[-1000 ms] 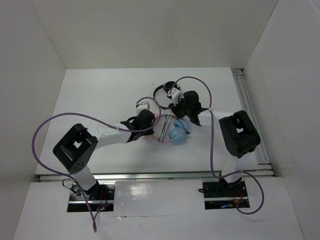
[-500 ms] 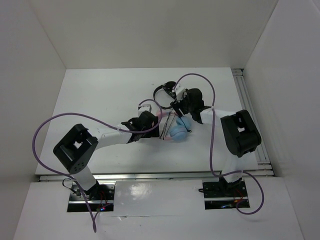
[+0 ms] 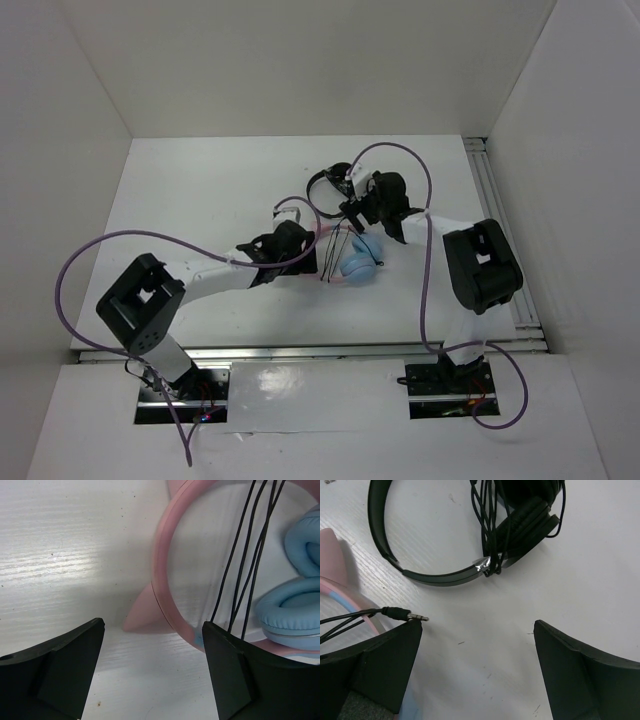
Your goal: Wrap the headphones
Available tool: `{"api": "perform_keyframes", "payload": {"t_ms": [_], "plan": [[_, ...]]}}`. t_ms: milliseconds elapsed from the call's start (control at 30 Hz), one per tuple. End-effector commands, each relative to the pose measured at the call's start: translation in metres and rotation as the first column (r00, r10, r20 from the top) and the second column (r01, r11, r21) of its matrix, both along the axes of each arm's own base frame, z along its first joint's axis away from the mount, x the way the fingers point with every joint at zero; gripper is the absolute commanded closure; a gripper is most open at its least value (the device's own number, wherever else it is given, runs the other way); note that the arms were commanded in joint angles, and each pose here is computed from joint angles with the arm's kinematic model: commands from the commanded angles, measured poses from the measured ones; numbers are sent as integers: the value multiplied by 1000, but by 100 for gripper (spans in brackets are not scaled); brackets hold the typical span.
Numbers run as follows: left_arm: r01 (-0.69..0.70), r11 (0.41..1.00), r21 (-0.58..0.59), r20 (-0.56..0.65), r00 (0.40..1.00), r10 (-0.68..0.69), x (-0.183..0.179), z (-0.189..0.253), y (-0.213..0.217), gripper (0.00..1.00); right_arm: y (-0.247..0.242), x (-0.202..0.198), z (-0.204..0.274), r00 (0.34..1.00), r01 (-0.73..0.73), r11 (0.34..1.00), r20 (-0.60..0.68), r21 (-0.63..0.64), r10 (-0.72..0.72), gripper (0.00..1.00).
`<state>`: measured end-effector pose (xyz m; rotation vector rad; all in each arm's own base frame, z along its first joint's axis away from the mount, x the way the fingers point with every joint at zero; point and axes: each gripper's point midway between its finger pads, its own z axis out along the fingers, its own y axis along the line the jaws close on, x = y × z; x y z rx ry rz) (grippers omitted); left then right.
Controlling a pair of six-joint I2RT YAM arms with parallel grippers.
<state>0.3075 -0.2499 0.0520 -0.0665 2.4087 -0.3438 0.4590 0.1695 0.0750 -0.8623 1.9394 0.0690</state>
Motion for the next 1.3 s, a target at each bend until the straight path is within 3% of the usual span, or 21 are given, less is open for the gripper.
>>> {"api": "perform_keyframes", "payload": {"t_ms": [0, 267, 400, 433, 467, 567, 633, 667, 733, 767, 867, 1033, 1067, 1133, 1167, 1267], "plan": [[3, 999, -41, 35, 999, -2, 2, 19, -2, 7, -15, 17, 12, 999, 43, 999, 14, -15, -43, 0], [4, 998, -55, 49, 999, -1, -3, 30, 3, 7, -17, 24, 10, 996, 87, 996, 8, -10, -87, 0], [-10, 998, -61, 79, 997, 15, -5, 44, 9, 7, -34, 30, 16, 984, 180, 982, 10, -60, -179, 0], [-17, 998, -55, 81, 997, 21, -7, 47, 13, 1, -42, 32, 18, 977, 215, 975, 8, -57, -215, 0], [-45, 999, -29, 72, 996, 47, -8, 49, 20, 1, -45, 37, 25, 969, 249, 968, 25, -46, -248, 0], [-86, 996, -14, 115, 990, 87, -5, 78, 31, 1, -79, 47, 48, 904, 426, 905, 32, 8, -426, 0], [-105, 994, -21, 146, 983, 107, -10, 105, 42, 1, -108, 46, 65, 825, 561, 827, 58, 31, -562, 0], [-127, 992, -18, 170, 977, 128, -11, 117, 50, 1, -119, 45, 94, 765, 631, 767, 73, 121, -640, 0], [-151, 988, 4, 180, 972, 148, -22, 135, 67, 1, -125, 37, 126, 723, 663, 724, 87, 190, -685, 0], [-159, 986, -45, 229, 959, 165, -27, 167, 74, 1, -123, 25, 159, 717, 655, 705, 72, 271, -694, 0], [-166, 986, -24, 275, 947, 166, -46, 205, 102, 1, -93, -19, 206, 776, 577, 730, 31, 367, -630, 0], [-131, 991, -21, 313, 941, 131, -90, 257, 141, 1, -54, -112, 224, 845, 518, 712, -155, 474, -511, 0], [-116, 993, -32, 324, 938, 120, -97, 268, 145, 1, -47, -139, 250, 878, 451, 698, -137, 557, -458, 0], [-24, 999, -40, 333, 942, 35, -120, 278, 151, 1, -36, -175, 248, 924, 367, 712, -151, 598, -350, 0], [13, 999, -46, 346, 938, 4, -128, 283, 152, 1, -36, -208, 270, 952, 286, 687, -115, 668, -284, 0], [23, 998, -64, 356, 934, 2, -155, 289, 174, 1, -49, -255, 273, 948, 310, 628, -178, 714, -266, 0]]}}
